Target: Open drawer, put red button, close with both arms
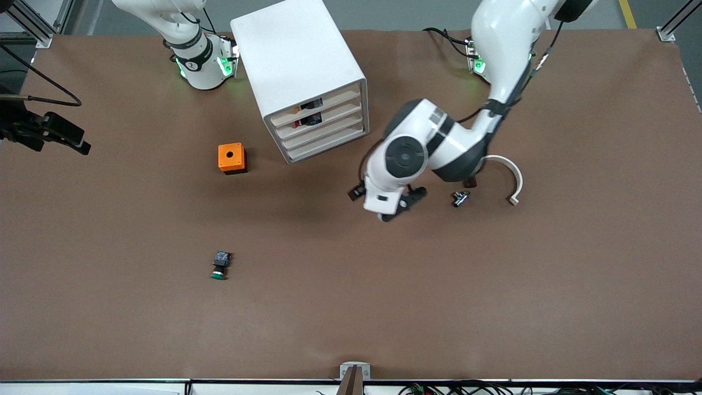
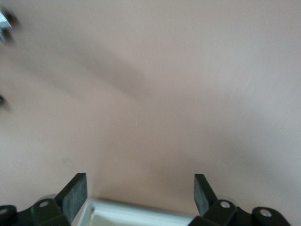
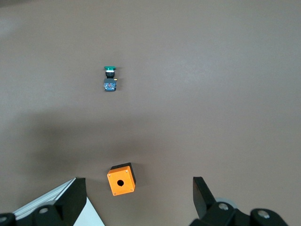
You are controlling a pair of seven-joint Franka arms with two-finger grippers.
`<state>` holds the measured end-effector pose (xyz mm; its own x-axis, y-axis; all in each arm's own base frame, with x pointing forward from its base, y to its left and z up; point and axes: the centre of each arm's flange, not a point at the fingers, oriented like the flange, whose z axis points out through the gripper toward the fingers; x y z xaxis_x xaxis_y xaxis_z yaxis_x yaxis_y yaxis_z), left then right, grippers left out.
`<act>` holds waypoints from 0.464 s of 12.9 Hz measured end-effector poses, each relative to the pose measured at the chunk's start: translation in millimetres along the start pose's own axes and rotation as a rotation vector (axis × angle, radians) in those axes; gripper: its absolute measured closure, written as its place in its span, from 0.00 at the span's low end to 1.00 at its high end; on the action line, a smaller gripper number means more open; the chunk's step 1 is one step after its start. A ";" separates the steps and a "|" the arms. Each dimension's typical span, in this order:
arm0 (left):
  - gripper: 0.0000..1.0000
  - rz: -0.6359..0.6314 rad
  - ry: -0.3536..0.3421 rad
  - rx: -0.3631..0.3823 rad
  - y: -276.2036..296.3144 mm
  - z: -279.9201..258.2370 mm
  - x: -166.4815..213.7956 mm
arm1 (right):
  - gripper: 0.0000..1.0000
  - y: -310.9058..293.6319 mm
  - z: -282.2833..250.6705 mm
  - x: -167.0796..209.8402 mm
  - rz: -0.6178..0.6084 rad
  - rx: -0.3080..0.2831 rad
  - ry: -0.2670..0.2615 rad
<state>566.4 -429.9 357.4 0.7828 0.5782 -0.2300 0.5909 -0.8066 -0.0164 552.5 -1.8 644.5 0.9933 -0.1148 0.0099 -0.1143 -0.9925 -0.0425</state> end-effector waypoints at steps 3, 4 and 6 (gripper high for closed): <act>0.00 -0.053 0.107 -0.053 -28.9 -62.3 56.9 | 0.00 1.2 -0.8 1.1 0.001 -0.015 0.010; 0.00 -0.054 0.137 -0.068 -38.1 -81.2 69.1 | 0.00 1.3 -0.8 1.1 0.001 -0.017 0.011; 0.00 -0.046 0.170 -0.077 -59.2 -116.8 85.9 | 0.00 1.4 -0.7 1.1 0.001 -0.019 0.011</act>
<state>621.4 -318.1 452.2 0.7726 0.6317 -0.0633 0.6346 -0.7710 0.0528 553.4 -3.4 645.2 0.9930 -0.1160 0.0204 -0.1155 -0.9930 -0.0240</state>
